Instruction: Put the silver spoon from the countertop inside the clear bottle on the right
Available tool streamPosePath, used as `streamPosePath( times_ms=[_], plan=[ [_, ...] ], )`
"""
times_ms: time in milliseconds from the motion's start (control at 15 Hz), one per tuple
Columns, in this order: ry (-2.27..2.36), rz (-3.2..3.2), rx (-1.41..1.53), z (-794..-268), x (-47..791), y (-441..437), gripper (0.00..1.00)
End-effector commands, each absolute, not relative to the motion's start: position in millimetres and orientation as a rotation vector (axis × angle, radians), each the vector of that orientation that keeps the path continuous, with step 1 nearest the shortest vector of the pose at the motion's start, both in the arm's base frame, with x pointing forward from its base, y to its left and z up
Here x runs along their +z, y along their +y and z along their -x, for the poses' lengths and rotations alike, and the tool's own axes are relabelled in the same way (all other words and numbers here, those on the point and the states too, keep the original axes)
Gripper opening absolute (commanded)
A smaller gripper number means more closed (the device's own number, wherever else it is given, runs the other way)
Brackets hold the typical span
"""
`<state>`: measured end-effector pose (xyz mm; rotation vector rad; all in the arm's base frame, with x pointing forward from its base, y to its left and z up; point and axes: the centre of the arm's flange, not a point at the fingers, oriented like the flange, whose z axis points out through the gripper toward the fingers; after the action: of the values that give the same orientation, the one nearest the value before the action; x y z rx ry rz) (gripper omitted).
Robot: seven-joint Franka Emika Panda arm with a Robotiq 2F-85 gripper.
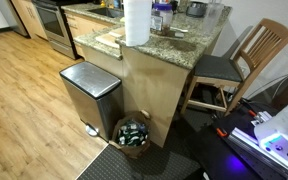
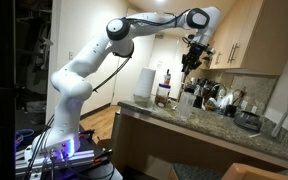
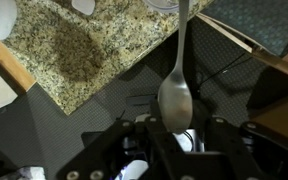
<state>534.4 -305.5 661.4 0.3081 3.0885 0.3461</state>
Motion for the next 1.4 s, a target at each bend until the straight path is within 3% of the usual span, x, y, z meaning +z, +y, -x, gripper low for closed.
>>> streamPosePath(
  times_ms=[0,200,267,333,400,467,1333],
  plan=[
    [3.1,-0.348,0.517,-558.4,647.4,-320.2,0.07],
    [3.108,-0.355,0.609,-571.0,627.0,-317.8,0.07],
    [3.1,-0.337,0.548,-547.7,618.9,-315.4,0.07],
    [3.108,-0.34,0.55,-550.8,613.4,-315.1,0.3],
    [3.112,-0.34,0.548,-552.2,611.6,-314.4,0.3],
    [3.112,-0.339,0.548,-552.3,611.8,-314.1,0.07],
    [3.175,-0.385,0.451,-606.1,572.6,-296.9,0.07]
  ],
)
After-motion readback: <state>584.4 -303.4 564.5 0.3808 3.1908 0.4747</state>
